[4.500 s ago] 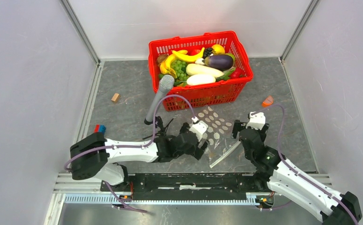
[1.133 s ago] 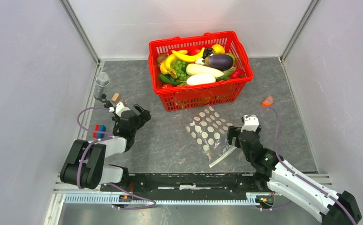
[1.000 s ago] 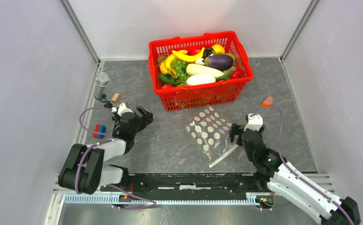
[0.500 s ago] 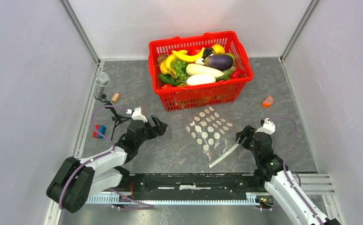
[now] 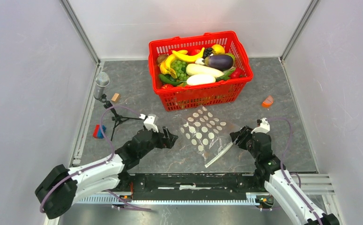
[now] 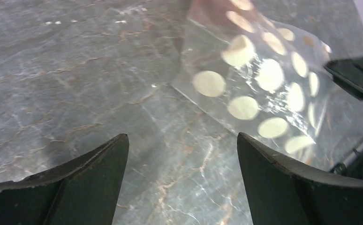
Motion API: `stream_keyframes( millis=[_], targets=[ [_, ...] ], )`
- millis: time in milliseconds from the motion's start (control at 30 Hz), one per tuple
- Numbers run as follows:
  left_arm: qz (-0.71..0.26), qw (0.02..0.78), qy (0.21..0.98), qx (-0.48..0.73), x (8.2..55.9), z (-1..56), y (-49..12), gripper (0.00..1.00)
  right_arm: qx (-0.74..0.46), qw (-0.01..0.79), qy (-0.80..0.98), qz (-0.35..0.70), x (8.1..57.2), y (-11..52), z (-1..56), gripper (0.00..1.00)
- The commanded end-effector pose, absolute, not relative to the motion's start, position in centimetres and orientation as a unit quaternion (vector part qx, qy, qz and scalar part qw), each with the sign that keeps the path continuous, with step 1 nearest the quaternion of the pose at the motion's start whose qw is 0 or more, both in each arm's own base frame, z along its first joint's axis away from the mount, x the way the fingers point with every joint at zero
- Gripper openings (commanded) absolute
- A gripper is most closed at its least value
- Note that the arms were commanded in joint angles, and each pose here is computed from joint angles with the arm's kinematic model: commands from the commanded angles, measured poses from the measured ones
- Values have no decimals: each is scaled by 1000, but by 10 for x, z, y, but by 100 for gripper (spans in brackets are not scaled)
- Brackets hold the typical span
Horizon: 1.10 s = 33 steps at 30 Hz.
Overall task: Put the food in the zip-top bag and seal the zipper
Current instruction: Pick up the zipper food storage bag at the center of the board.
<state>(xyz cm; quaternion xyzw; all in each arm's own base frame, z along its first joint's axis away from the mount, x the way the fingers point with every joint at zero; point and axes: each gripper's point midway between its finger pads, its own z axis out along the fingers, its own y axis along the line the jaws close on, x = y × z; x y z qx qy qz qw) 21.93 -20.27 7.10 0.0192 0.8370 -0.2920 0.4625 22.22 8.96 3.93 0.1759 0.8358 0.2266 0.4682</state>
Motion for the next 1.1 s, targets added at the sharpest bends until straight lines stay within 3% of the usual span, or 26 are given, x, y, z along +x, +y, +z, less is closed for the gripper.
stream_keyframes(
  millis=[0,233,600,1067],
  targets=[
    [-289,507,808,79,212,109,-215,91,137,497,818,255,230,101,62,59],
    [-271,548,766,200,193,158,-238,90,43,496,795,347,220,139,82,71],
    [-320,506,734,320,163,176,-284,91,-156,491,733,444,179,182,103,88],
    [-193,541,672,468,130,162,-331,92,-103,505,714,474,185,183,119,84]
  ],
)
